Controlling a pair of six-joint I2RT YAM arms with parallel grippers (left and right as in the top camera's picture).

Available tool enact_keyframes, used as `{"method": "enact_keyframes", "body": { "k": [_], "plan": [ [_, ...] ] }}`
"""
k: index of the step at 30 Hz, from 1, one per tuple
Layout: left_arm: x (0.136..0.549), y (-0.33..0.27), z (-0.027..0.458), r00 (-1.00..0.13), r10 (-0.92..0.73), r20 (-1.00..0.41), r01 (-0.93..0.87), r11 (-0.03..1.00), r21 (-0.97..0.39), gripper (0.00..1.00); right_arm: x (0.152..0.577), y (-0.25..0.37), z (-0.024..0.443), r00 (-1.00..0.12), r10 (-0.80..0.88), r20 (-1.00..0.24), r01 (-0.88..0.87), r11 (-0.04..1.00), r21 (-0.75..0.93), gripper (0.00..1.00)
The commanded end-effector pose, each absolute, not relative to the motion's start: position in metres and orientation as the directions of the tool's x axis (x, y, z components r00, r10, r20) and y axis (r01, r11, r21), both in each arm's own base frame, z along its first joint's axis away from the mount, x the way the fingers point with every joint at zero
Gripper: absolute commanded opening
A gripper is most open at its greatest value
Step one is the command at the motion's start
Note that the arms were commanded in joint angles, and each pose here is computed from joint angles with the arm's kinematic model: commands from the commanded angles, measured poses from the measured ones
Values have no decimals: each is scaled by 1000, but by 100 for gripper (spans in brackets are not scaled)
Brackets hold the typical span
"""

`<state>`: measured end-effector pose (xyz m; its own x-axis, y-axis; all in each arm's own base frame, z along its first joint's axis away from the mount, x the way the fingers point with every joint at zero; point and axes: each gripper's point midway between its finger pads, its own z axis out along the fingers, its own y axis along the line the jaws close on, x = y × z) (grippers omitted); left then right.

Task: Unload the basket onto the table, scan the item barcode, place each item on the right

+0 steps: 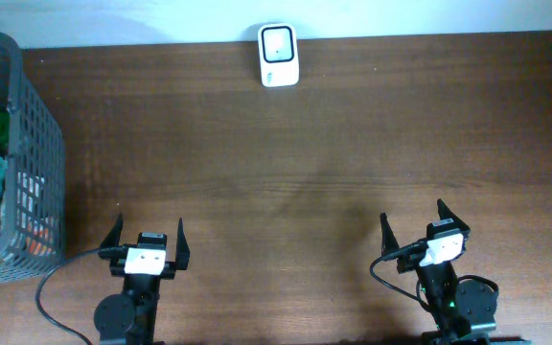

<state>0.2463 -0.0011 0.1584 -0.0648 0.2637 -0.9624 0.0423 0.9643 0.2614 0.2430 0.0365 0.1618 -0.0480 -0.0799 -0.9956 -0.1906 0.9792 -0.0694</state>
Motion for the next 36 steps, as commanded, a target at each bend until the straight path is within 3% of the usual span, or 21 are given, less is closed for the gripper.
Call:
{"method": "enact_keyframes", "body": {
  "k": [1,23,30,36],
  "plan": [
    [246,1,157,-69,274,-959,34,962,272,99,243,37,160,-49,-72,-996,-193,979,-62,98],
    [246,-4,166,-35,269,-962,54,962,267,99,243,37,160,-49,-72,-996,-193,979,-62,98],
    [244,-4,193,4,271,-963,44,962,271,99,243,37,160,-49,-72,-996,-193,979,-62,98],
    [250,-10,226,-49,268,-962,93,960,262,99,243,37,160,-49,-72,-996,-193,979,-62,98]
  ]
}}
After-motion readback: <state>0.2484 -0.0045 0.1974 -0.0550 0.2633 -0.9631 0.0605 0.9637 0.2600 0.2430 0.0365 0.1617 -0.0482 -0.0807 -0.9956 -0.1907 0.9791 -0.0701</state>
